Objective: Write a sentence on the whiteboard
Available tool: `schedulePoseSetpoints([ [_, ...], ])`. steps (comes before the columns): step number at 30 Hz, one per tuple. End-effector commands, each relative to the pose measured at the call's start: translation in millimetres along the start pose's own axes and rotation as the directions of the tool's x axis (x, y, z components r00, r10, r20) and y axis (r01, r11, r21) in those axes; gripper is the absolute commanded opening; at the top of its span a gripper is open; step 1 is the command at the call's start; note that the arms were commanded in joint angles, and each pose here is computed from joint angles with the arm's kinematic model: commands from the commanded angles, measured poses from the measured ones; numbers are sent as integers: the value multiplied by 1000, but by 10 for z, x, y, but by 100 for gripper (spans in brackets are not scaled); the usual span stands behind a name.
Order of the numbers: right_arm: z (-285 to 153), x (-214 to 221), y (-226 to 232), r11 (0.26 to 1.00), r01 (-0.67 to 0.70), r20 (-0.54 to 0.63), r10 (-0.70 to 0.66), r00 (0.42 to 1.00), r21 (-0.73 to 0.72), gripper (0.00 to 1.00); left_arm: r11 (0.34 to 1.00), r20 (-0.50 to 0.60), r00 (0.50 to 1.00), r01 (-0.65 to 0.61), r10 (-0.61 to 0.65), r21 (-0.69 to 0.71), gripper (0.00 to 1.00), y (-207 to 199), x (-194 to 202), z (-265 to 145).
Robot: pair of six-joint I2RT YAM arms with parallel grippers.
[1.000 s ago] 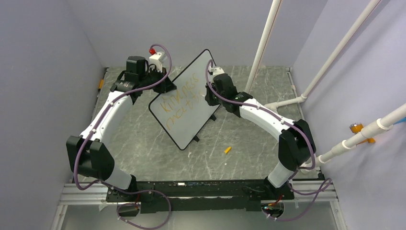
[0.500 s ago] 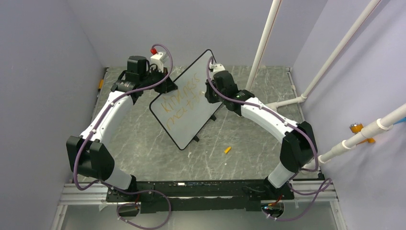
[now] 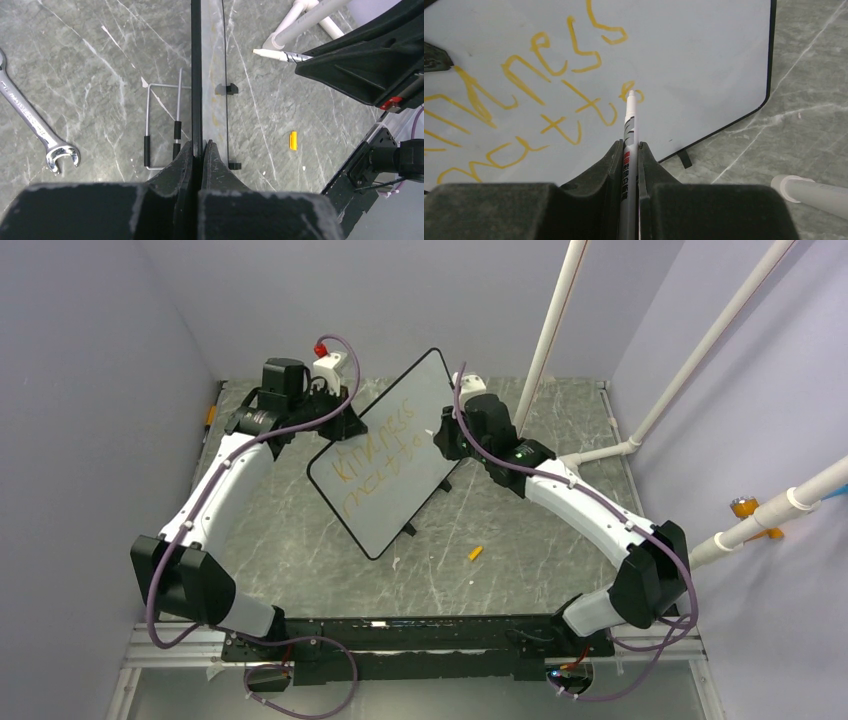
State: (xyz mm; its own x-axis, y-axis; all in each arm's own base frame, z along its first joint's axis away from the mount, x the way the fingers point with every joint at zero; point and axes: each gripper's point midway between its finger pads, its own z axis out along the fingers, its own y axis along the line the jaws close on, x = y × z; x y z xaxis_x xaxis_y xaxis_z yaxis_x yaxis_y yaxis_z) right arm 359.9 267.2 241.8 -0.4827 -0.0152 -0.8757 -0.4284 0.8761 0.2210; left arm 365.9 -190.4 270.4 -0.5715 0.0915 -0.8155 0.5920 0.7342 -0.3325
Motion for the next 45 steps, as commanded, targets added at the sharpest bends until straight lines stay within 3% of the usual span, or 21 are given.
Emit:
schedulePoseSetpoints([
  [1,-31,-140,132,998,-14,60,18,998,-66,0,987,-130,988,-102,86,-122,0,206,332,-154],
  [4,17,-78,225,992,11,48,-5,999,-126,0,986,-133,987,-105,87,-129,0,247,407,-127],
  [11,192,11,176,993,46,19,-44,999,-107,0,988,-177,981,-103,81,-119,0,315,564,-21],
  [45,426,-150,16,996,18,48,-13,999,-91,0,983,-165,985,-71,43,-167,0,486,553,-90],
])
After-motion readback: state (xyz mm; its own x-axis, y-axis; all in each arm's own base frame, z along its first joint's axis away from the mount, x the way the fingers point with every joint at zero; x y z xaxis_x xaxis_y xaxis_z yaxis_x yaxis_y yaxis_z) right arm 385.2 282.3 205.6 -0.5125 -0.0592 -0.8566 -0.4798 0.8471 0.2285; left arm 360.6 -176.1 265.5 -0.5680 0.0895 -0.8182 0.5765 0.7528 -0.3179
